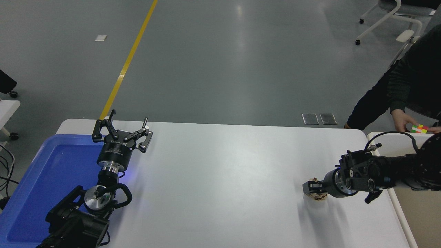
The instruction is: Pick up paper ball place in dustbin
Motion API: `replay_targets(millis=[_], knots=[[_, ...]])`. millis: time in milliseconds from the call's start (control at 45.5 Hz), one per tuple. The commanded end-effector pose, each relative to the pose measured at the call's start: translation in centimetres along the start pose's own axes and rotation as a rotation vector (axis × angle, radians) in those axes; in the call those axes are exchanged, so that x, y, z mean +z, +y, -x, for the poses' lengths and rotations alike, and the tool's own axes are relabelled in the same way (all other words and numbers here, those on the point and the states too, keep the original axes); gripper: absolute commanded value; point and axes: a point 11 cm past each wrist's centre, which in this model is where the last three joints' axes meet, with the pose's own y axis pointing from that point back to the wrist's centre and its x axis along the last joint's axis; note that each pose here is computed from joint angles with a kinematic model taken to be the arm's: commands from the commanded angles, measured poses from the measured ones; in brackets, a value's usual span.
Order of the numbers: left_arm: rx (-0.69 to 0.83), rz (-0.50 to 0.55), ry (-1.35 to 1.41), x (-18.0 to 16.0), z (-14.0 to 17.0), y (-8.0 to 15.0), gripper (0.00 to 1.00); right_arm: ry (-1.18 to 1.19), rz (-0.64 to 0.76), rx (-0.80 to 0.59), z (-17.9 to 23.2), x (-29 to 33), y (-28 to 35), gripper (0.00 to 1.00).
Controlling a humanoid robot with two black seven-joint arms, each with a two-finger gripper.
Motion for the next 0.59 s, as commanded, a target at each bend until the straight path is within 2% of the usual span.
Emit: replay_targets(millis=[0,220,462,571], knots=[[-0.001,-0.001,0.000,0.0,0.0,0.0,0.99,0.028,0.002,0.044,-0.8,0.2,0.3,0.00],[-0.001,0.001,0.000,0.0,0.0,0.0,0.99,-0.020,-0.019,0.050,-3.4,1.0,4.0,0.00],[0.001,0.001,0.000,0.0,0.0,0.0,0.99,-0.059,-0.126,0.037,-6.6,-0.7,12.8,0.00],[0.001,-0.001,0.000,0.0,0.0,0.0,0.99,-0.026,-0.138,0.061,-9.6,-1.3,18.0,0.00]])
